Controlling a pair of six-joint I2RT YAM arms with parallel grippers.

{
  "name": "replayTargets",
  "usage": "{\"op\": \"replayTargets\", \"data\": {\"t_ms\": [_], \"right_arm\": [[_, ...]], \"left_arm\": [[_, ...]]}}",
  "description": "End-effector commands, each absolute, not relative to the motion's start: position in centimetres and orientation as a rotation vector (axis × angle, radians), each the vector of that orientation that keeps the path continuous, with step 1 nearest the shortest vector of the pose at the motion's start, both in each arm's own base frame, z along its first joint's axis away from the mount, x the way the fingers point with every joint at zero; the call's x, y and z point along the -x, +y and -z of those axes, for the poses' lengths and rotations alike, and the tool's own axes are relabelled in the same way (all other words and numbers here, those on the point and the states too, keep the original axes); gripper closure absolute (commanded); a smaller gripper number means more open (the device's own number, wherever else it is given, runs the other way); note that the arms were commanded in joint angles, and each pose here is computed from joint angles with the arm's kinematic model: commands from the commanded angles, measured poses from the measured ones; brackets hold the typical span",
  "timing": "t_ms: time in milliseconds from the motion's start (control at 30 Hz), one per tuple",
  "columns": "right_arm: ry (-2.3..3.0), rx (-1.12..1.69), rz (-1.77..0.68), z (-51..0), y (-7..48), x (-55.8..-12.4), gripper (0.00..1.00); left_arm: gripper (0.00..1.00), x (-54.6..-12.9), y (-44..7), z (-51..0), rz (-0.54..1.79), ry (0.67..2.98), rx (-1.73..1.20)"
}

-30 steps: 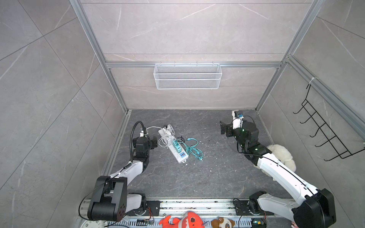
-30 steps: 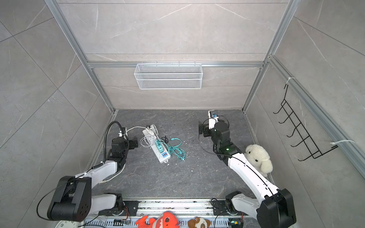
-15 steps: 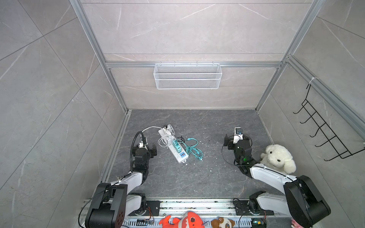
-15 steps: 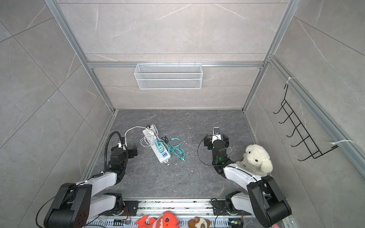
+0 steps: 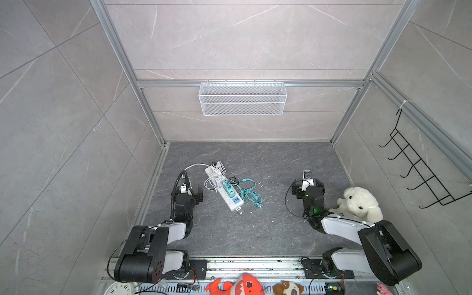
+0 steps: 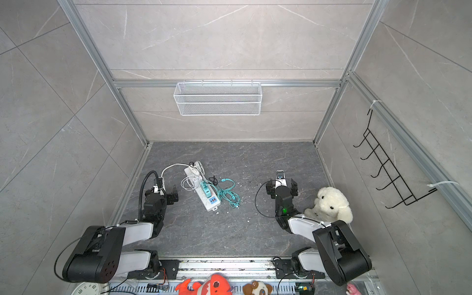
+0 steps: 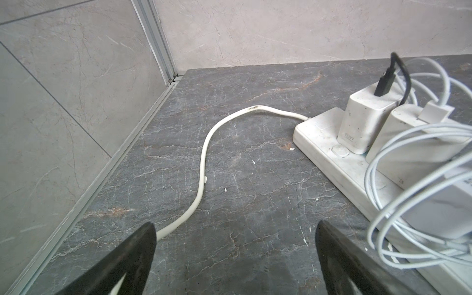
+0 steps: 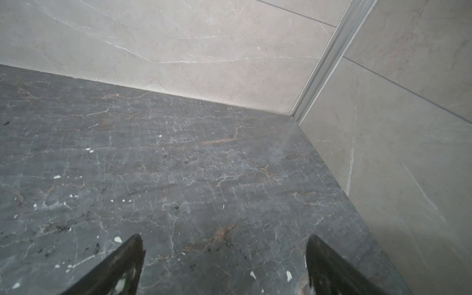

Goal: Insert the plug

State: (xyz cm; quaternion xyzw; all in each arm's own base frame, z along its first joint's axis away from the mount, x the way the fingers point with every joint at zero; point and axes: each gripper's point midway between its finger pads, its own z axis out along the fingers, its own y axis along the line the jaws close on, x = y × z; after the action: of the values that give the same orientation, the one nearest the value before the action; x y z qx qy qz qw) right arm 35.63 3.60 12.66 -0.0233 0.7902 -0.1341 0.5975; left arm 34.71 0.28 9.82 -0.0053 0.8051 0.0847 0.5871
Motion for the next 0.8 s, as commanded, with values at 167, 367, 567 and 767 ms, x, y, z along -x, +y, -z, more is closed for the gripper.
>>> {"op": "replayTargets", "data": {"t_ms": [167,367,567,767], "right_arm": [[1.723,0.049,0.151,-11.3,3.6,-35.6,0.01],[1.791,0.006,0.161,-10.5,2.7,-36.6,0.01],[1.881,0.001,0.134,-9.6,2.4,-38.3,0.01],[1.901,-0.011,0.115,-9.4,2.1,-38.6,0.01]], "left_arm": [[0.01,-36.4,0.1,-10.8,-0.21,1.83,-0.019],[0.01,-36.4,0.0,-10.7,-0.201,1.824,-0.026],[0.0,-36.3,0.1,-10.3,-0.18,1.823,-0.023],[0.0,-37.0,0.8,-9.3,-0.159,1.868,0.011]]}}
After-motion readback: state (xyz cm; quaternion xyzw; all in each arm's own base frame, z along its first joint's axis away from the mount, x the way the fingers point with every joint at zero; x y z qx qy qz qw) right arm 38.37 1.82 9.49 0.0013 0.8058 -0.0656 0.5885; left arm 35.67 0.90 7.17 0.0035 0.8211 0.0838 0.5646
